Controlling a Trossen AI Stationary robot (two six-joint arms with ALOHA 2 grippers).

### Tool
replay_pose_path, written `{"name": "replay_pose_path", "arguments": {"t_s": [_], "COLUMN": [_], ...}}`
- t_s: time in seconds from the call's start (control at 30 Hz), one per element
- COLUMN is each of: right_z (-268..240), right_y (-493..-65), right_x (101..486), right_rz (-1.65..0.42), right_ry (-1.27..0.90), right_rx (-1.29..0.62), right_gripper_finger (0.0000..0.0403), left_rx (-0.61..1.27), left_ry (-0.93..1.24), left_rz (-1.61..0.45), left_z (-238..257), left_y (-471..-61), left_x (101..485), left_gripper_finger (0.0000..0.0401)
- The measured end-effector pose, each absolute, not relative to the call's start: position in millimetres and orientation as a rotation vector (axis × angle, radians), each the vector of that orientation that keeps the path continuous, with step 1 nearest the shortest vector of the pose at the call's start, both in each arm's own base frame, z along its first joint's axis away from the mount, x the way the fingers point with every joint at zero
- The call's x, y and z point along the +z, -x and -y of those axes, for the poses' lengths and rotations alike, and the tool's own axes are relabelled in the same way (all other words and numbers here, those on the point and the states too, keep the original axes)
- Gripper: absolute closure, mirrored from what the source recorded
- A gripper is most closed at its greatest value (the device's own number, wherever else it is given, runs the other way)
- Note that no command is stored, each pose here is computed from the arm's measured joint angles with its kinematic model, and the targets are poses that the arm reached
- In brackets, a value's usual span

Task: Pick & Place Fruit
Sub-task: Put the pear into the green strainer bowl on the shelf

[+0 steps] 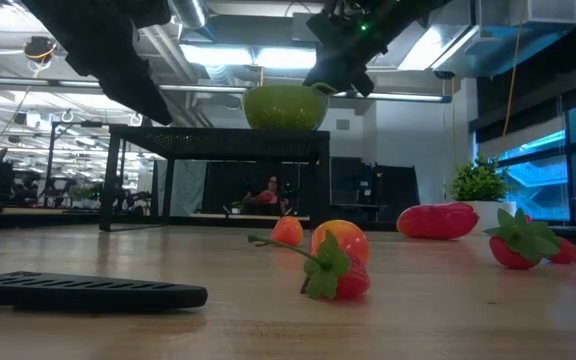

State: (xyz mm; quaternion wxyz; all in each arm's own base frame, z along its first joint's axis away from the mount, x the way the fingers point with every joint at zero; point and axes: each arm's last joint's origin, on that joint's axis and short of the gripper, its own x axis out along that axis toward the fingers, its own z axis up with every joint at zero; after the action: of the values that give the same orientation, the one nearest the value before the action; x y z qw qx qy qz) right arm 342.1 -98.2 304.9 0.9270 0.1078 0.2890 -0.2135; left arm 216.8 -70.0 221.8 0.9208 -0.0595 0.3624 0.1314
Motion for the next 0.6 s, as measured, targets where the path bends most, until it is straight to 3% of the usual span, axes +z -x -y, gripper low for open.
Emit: {"name": "replay_pose_path", "arguments": {"t_s": [0.37, 0.6], "right_z": [99.0, 99.0], "right_y": [-340.1, -340.0], "right_x": [302.8, 302.7], "right_rz": [-0.627, -0.624], "right_ry": [-0.174, -0.19], "right_rx": [-0.47, -0.476], "right_gripper_finger": [0.0279, 0.024], "left_rx": [0.269, 0.269], "left_ry": [0.122, 0.122], "left_rz": [-0.745, -0.745], "left_z": [70.0, 70.0], "left_y": [-216.8, -216.8], "left_x": [221.8, 221.7], "left_gripper_finger": [0.0187, 0.0187]}}
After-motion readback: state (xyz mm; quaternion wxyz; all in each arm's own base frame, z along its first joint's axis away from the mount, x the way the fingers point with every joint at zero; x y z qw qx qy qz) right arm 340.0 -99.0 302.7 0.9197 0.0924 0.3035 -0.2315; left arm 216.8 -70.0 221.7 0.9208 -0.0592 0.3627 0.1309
